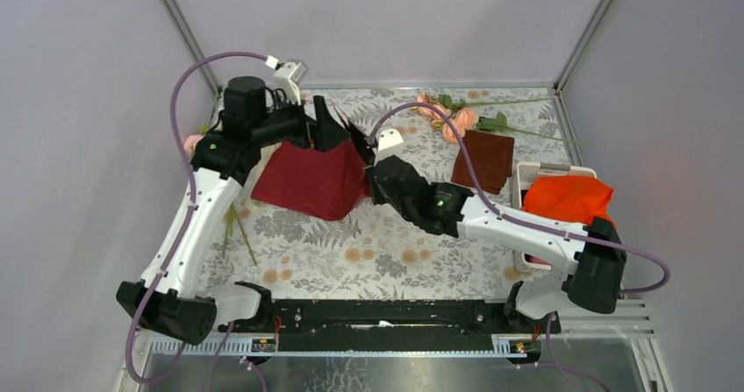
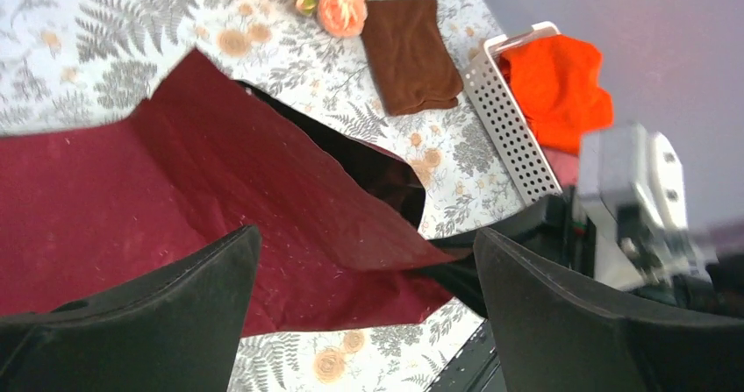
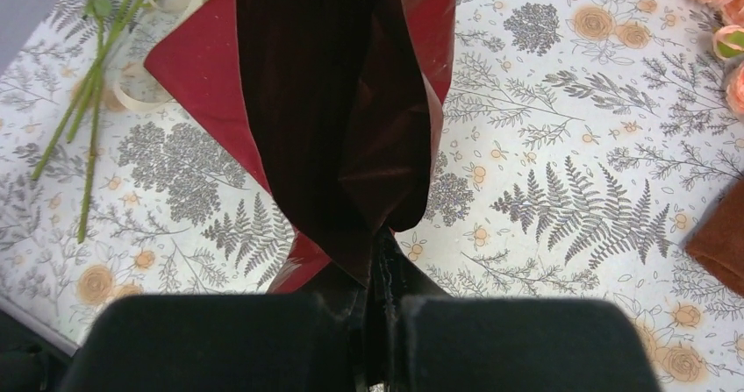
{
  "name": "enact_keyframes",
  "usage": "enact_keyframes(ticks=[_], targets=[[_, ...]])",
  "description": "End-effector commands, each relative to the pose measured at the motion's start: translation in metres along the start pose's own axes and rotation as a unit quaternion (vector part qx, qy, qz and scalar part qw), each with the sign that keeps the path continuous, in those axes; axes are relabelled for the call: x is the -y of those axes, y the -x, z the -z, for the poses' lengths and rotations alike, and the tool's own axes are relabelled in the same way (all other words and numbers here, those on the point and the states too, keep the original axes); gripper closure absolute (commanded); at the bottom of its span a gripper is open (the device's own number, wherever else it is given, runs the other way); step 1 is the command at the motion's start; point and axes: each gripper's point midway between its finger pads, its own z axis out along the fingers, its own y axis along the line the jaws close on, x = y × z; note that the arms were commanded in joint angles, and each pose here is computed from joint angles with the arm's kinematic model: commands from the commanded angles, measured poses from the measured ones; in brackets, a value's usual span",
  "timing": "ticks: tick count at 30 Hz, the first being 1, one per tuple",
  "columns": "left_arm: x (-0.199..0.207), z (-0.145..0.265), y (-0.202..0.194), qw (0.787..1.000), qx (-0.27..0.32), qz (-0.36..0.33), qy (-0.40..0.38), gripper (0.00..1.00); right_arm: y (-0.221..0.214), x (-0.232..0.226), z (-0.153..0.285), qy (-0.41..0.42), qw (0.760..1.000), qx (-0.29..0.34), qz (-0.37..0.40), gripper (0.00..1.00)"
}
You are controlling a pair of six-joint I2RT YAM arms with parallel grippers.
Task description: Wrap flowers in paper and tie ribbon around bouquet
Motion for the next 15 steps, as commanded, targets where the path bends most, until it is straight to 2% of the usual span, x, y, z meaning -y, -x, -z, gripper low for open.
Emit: enact_keyframes(ticks=[1, 7, 12, 15], targets=[[-0.013, -0.023, -0.009, 0.995, -0.004, 0.068, 0.068, 0.01, 0.034, -0.006, 0.002, -0.029, 0.998, 0.051, -0.031, 1.0], [-0.039, -0.044, -0.016, 0.99, -0.006, 0.065, 0.129, 0.02, 0.031, -0.009, 0.003, -0.027, 0.998, 0.048, -0.026, 1.0], [-0.046, -0.053, -0.026, 0.989, -0.018, 0.07, 0.132, 0.22, 0.029, -0.007, 0.004, -0.03, 0.998, 0.047, -0.021, 1.0], [-0.043, -0.055, -0.03, 0.99, -0.02, 0.073, 0.118, 0.43, 0.029, -0.006, 0.004, -0.032, 0.998, 0.047, -0.021, 1.0]])
